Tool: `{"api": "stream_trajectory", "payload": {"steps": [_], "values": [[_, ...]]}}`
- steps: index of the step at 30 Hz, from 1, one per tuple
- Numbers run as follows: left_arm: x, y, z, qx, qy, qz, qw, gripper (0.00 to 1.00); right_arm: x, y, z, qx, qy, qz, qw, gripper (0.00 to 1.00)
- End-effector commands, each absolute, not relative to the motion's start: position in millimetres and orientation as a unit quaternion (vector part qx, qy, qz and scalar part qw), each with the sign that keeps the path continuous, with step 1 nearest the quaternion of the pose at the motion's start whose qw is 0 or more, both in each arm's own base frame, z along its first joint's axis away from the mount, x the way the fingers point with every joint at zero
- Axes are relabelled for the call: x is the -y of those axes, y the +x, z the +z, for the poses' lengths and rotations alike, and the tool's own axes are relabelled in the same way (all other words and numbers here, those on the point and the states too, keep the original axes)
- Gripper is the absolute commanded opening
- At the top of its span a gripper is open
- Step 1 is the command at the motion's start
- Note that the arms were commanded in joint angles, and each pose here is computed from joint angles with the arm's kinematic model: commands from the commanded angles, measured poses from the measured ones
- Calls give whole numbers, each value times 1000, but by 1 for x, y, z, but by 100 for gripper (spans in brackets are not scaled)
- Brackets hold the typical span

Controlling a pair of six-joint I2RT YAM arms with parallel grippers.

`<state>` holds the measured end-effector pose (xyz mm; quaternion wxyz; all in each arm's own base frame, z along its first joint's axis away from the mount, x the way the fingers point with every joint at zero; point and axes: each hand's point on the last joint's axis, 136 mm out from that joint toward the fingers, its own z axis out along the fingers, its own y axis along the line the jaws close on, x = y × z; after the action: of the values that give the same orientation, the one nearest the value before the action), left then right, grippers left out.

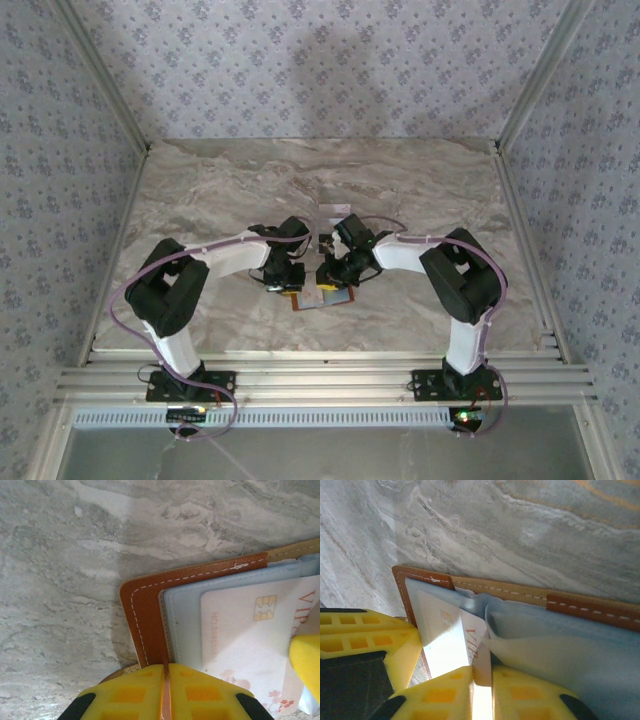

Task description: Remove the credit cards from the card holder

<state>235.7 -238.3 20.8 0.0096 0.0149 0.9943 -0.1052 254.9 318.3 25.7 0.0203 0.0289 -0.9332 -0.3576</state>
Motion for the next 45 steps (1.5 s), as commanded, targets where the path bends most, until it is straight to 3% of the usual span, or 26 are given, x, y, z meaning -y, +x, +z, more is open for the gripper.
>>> {"api": "stream_trajectory", "payload": {"steps": [1, 9, 23, 35, 45], "values": [[221, 221, 6, -998, 22, -58, -23, 13, -315, 252, 16, 935, 20, -354, 30, 14], [218, 221, 7, -998, 22, -49, -19, 12, -299, 254, 21, 943, 18, -332, 16, 6], [209, 221, 8, -999, 21, -41, -18, 12, -278, 257, 40, 948, 18, -317, -13, 2], [205, 228, 22, -998, 19, -53, 0, 13, -270, 263, 87, 942, 32, -330, -59, 0], [198, 234, 27, -998, 17, -58, 11, 14, -253, 274, 122, 940, 143, -281, -128, 0]]}}
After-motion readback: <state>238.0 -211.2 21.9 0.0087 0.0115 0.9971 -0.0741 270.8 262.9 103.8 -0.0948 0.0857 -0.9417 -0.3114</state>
